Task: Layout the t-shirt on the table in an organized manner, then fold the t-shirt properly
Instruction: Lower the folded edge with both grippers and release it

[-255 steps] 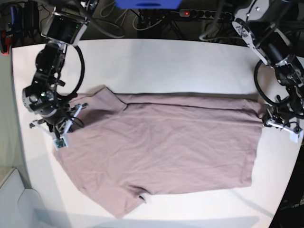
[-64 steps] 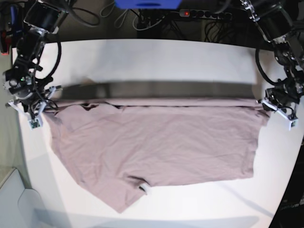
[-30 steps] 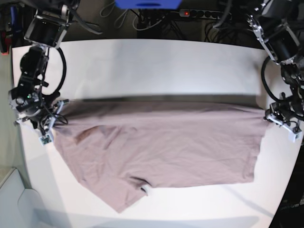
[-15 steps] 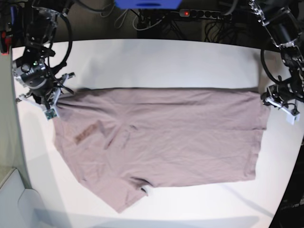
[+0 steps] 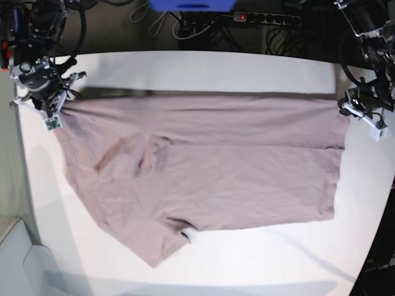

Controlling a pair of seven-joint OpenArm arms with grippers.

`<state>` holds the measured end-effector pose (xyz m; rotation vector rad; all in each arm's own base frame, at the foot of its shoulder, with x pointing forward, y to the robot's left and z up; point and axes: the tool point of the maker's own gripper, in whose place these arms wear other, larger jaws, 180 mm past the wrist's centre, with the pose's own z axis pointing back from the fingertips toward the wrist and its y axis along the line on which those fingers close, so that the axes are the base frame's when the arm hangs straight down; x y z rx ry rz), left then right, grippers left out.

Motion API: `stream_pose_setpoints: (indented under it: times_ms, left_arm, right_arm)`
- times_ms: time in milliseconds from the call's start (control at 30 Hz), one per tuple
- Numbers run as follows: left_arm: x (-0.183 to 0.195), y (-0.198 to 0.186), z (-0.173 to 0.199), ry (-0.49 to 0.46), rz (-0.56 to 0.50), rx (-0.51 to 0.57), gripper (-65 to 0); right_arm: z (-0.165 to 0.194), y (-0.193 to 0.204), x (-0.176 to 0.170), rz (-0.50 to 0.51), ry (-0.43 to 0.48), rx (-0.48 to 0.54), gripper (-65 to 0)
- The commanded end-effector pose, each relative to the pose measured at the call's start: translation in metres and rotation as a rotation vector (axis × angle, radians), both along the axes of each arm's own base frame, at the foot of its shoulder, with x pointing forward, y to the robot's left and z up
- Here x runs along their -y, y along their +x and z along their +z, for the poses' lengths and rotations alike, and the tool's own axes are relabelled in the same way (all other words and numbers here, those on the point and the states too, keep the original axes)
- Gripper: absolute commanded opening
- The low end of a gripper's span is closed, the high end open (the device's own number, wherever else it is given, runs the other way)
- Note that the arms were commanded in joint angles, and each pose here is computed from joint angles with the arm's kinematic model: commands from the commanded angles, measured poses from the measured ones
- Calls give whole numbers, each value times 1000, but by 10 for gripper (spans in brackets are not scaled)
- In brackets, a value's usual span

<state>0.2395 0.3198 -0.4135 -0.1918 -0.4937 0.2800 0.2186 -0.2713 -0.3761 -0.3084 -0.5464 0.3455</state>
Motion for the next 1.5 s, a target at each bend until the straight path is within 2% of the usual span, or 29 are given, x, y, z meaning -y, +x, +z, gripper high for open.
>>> stream_pose_setpoints:
  times_ms: [0, 433, 600, 1033, 1233, 1333, 1467]
  left_arm:
    - [-6, 6, 10, 23, -5, 31, -648]
    - [13, -56, -29, -25, 4, -108, -648]
    - [18, -69, -24, 0, -21, -111, -648]
    - [20, -78, -21, 24, -39, -116, -648]
    - [17, -76, -19, 30, -35, -109, -648]
    - [4, -77, -14, 42, 10, -95, -648]
    - [0, -71, -10, 46, 20, -78, -648]
  right_arm:
    - [11, 3, 9, 4, -33, 25, -650]
    - [-8, -37, 16, 7, -48, -79, -650]
    - [-7, -46, 27, -29, -61, -88, -650]
    - [-14, -62, 30, -47, -59, -128, -650]
    - [-24, -75, 20, -52, -29, -158, -650]
    - [-26, -77, 16, -59, -18, -160, -650]
    - [-27, -78, 15, -60, -16, -167, -650]
